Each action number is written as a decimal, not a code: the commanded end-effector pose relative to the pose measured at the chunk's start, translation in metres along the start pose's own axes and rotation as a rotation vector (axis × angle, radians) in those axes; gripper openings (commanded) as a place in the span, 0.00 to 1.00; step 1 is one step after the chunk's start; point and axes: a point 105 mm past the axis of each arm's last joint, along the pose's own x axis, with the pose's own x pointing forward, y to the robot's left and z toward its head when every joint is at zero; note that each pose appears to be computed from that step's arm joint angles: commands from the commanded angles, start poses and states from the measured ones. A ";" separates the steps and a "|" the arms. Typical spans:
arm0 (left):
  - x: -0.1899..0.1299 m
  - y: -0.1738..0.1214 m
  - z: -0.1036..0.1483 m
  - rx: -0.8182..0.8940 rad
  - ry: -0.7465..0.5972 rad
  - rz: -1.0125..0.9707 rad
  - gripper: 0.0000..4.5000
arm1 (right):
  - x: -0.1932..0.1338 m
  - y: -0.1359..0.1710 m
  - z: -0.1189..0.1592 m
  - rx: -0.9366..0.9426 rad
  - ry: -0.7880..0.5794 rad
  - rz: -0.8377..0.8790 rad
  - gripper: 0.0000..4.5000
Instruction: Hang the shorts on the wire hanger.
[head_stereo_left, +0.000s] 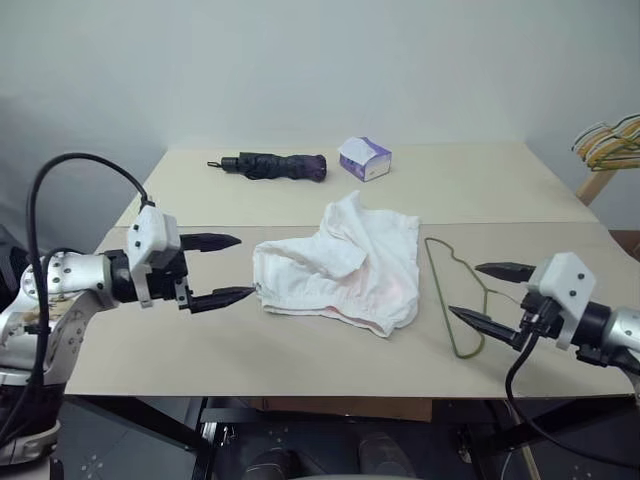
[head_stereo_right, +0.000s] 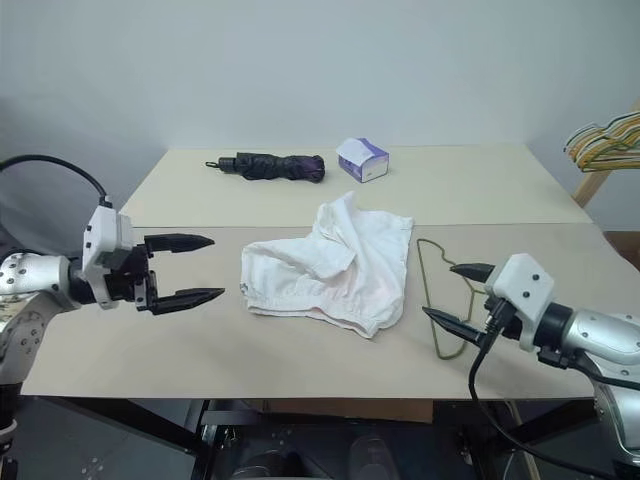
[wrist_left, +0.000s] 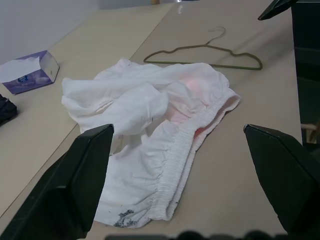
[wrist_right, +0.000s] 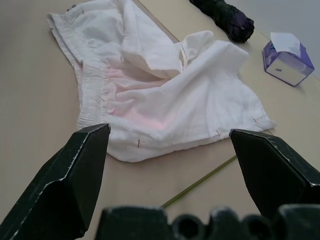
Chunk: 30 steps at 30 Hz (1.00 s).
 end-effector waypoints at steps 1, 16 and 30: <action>-0.001 0.004 0.010 0.051 -0.017 0.007 1.00 | -0.004 -0.004 0.014 -0.056 -0.036 -0.027 0.99; 0.006 0.007 0.025 0.090 -0.072 0.004 1.00 | 0.002 -0.007 -0.013 0.006 0.361 -0.035 0.99; 0.017 -0.001 0.027 0.091 -0.097 -0.053 1.00 | 0.030 0.026 0.009 0.016 0.254 0.058 0.99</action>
